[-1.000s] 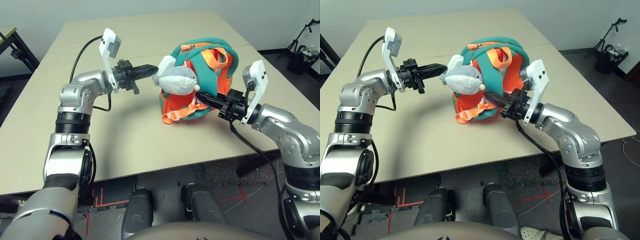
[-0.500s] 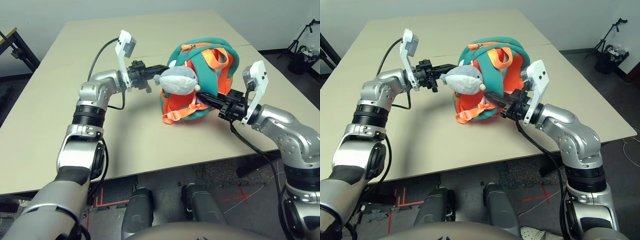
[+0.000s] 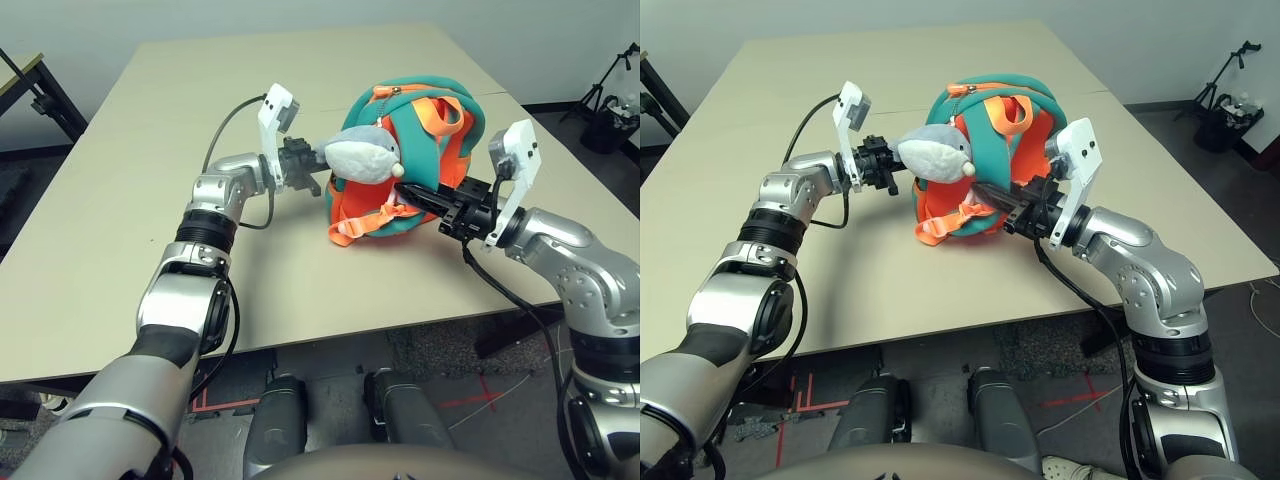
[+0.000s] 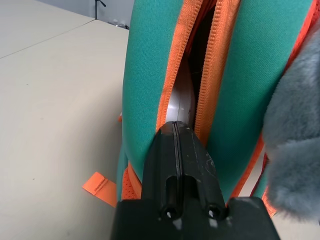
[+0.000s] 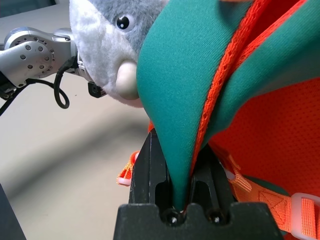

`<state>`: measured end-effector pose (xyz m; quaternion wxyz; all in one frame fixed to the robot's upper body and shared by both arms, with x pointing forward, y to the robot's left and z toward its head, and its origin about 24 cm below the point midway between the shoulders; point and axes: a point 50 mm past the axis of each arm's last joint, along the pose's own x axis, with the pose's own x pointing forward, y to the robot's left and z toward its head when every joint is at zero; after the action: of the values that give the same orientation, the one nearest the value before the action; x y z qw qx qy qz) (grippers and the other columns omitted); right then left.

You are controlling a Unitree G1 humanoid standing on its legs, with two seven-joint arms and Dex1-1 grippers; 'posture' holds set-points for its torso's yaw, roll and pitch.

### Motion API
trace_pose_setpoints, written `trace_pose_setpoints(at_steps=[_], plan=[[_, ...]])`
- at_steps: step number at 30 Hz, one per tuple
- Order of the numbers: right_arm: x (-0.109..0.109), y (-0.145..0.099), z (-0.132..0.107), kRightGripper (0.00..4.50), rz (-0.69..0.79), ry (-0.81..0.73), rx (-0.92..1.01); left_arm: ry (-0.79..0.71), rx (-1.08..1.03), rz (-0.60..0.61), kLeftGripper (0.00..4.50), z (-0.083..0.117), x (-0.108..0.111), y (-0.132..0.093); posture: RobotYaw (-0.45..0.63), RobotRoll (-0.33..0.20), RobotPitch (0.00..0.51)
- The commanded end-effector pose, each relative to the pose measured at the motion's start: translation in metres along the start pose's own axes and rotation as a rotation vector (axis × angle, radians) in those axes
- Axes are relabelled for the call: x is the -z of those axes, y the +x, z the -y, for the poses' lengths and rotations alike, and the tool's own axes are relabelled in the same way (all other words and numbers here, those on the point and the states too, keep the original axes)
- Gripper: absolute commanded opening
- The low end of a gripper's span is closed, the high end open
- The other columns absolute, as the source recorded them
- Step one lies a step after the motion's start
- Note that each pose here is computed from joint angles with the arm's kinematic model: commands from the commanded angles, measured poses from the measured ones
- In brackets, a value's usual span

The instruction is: Put the pencil case into the backpack and zip it.

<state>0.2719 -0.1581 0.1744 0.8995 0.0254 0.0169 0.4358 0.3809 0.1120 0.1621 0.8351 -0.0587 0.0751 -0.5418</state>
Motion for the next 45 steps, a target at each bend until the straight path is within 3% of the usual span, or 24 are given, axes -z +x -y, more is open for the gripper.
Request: trace_pose_setpoints(at_steps=[1, 8, 16, 19, 28, 29, 34, 45], plan=[[-0.001, 0.004, -0.007, 0.11, 0.011, -0.005, -0.055, 0.008, -0.004, -0.018, 0.0, 0.001, 0.001, 0.001, -0.15, 0.0, 0.043], [-0.001, 0.006, -0.009, 0.11, 0.011, -0.001, -0.063, 0.005, -0.045, 0.054, 0.0, -0.004, -0.013, -0.025, -0.15, 0.0, 0.046], [0.002, 0.007, -0.009, 0.11, 0.005, 0.007, -0.071, 0.092, -0.098, 0.129, 0.11, 0.001, -0.054, -0.068, -0.13, 0.0, 0.048], [0.002, 0.008, -0.009, 0.11, 0.004, 0.009, -0.078, 0.116, -0.087, 0.155, 0.8, 0.009, -0.068, -0.077, -0.12, 0.0, 0.05], [0.004, 0.01, -0.01, 0.11, -0.003, 0.007, -0.086, 0.138, 0.024, 0.193, 4.3, 0.037, -0.088, -0.079, -0.11, 0.0, 0.053], [0.003, 0.01, -0.009, 0.11, -0.003, 0.007, -0.086, 0.141, 0.035, 0.192, 4.5, 0.039, -0.089, -0.078, -0.11, 0.0, 0.052], [0.003, 0.01, -0.009, 0.11, -0.003, 0.002, -0.083, 0.151, 0.103, 0.162, 4.5, 0.051, -0.09, -0.07, -0.11, 0.0, 0.05], [0.002, 0.011, -0.008, 0.11, -0.002, -0.002, -0.08, 0.126, 0.195, 0.042, 4.5, 0.06, -0.063, -0.052, -0.12, 0.0, 0.045]])
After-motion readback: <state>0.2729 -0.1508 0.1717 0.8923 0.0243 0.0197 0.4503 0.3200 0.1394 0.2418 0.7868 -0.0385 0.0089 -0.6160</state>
